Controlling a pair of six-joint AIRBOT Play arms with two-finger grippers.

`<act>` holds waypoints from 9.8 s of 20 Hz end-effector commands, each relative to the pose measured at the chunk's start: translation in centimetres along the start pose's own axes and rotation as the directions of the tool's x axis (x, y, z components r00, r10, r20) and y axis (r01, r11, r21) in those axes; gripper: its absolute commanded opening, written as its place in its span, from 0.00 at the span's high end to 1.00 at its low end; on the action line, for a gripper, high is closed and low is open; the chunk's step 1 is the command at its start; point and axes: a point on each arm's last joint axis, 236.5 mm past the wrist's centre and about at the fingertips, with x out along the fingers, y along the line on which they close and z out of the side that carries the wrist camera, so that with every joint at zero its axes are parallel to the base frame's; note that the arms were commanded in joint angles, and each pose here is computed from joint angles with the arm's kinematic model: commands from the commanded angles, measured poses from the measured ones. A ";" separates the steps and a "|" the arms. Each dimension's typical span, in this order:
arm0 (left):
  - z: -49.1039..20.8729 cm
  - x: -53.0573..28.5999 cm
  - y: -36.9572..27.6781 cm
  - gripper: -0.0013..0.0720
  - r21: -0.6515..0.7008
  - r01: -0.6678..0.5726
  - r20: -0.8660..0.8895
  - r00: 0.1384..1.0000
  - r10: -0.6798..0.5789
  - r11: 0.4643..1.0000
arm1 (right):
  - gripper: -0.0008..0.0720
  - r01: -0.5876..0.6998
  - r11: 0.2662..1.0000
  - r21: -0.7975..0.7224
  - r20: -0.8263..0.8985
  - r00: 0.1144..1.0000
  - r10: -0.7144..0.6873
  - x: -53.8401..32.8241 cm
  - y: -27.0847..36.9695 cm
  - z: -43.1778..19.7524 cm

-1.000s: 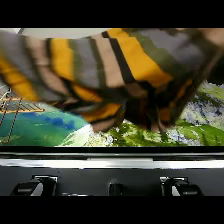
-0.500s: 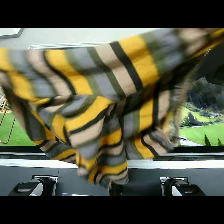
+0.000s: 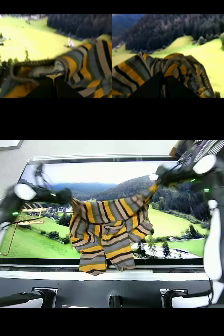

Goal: Fold the clothes and pants, and hang the long-sleeved shirts on hangers.

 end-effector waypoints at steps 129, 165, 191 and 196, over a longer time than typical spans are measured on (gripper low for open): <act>-17.8 -5.4 13.2 0.05 -0.376 -0.137 -0.251 0.967 0.041 0.916 | 0.14 0.166 0.958 0.234 -0.477 0.878 -0.035 0.6 -10.6 -33.3; 4.3 -24.3 -12.0 0.95 0.335 0.268 0.399 0.828 -0.393 0.903 | 0.95 -0.192 0.944 -0.269 0.375 0.882 0.286 -22.0 11.4 -2.1; 9.2 -16.8 -5.8 0.96 0.069 0.100 0.353 0.928 -0.118 0.993 | 0.95 0.110 0.991 -0.079 0.321 0.944 -0.080 -21.7 4.9 0.6; 9.6 0.6 -0.6 0.95 -0.120 0.112 0.191 0.978 -0.088 0.986 | 0.95 -0.024 0.998 0.053 0.149 0.989 0.016 -3.2 2.8 3.8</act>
